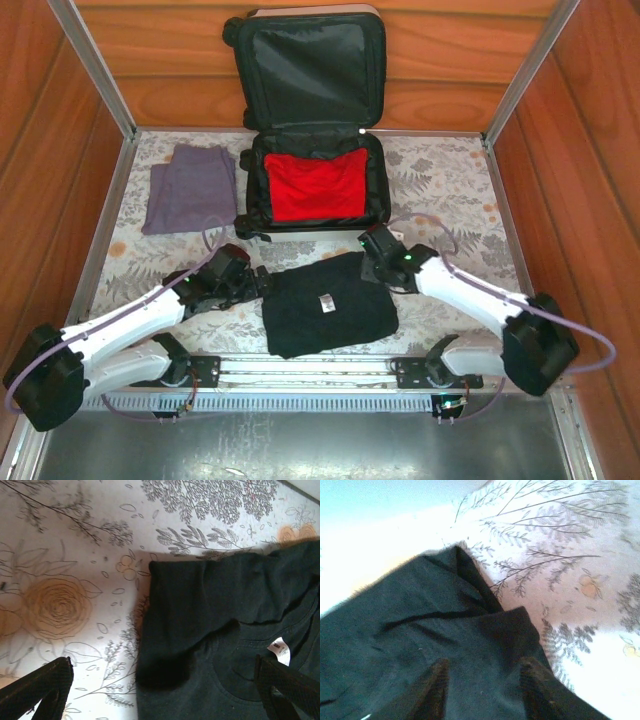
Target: Pack the luggage
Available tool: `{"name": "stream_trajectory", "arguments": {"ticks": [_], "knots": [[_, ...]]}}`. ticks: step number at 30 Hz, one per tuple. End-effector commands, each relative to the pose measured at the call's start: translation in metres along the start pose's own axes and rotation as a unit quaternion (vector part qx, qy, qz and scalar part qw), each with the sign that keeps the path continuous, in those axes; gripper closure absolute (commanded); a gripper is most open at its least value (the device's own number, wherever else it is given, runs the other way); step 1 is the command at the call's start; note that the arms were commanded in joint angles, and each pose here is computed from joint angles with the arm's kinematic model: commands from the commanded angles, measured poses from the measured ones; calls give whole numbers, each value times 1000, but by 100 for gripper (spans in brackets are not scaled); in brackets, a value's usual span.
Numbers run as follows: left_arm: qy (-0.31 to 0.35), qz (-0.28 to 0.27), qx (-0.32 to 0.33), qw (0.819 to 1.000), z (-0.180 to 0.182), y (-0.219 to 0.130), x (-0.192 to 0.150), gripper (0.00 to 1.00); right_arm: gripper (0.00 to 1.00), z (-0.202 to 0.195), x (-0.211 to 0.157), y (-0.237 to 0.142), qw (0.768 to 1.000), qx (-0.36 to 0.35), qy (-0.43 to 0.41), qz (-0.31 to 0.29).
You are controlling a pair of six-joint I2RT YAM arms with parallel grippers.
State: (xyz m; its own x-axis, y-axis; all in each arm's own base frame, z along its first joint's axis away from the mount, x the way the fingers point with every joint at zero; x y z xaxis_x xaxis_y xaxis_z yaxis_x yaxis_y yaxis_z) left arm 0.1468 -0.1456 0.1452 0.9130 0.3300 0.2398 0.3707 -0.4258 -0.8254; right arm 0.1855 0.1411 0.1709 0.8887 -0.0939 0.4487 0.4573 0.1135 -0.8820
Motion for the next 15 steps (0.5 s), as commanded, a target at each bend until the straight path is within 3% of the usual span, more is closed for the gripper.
{"name": "stream_trajectory", "arguments": {"ticks": [1, 4, 7, 12, 15], "knots": [[-7, 14, -13, 1000, -4, 7, -4, 2, 38, -16, -5, -26, 1000, 5, -19, -2], [-9, 24, -9, 1000, -4, 12, -7, 2, 27, -27, -9, -34, 999, 38, -31, -12], [-19, 34, -6, 999, 0, 18, -10, 2, 22, -35, -16, -27, 997, 66, -42, -6], [-37, 46, -13, 998, 8, 26, -18, 2, 20, -35, -19, -5, 990, 130, -50, 23], [-42, 45, -14, 998, 11, 29, -19, 2, 19, -36, -15, 10, 989, 126, -61, 38]]}}
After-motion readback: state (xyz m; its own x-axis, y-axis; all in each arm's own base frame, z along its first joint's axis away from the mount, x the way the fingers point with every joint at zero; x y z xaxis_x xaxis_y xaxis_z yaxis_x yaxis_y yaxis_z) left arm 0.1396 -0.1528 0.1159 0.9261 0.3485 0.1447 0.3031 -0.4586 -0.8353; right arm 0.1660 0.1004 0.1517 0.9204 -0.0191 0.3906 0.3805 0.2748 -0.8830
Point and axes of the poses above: each hand's point on the last joint's axis, 136 mm out from that joint toward the fingers, its own y axis out along the fingers, its own z axis along the line the jaws close on, x = y × z, the point moved 10 cm from there along -y, back along the fingers, and after that the axes turned 3 degrees about -y, right-handed, at the moved point
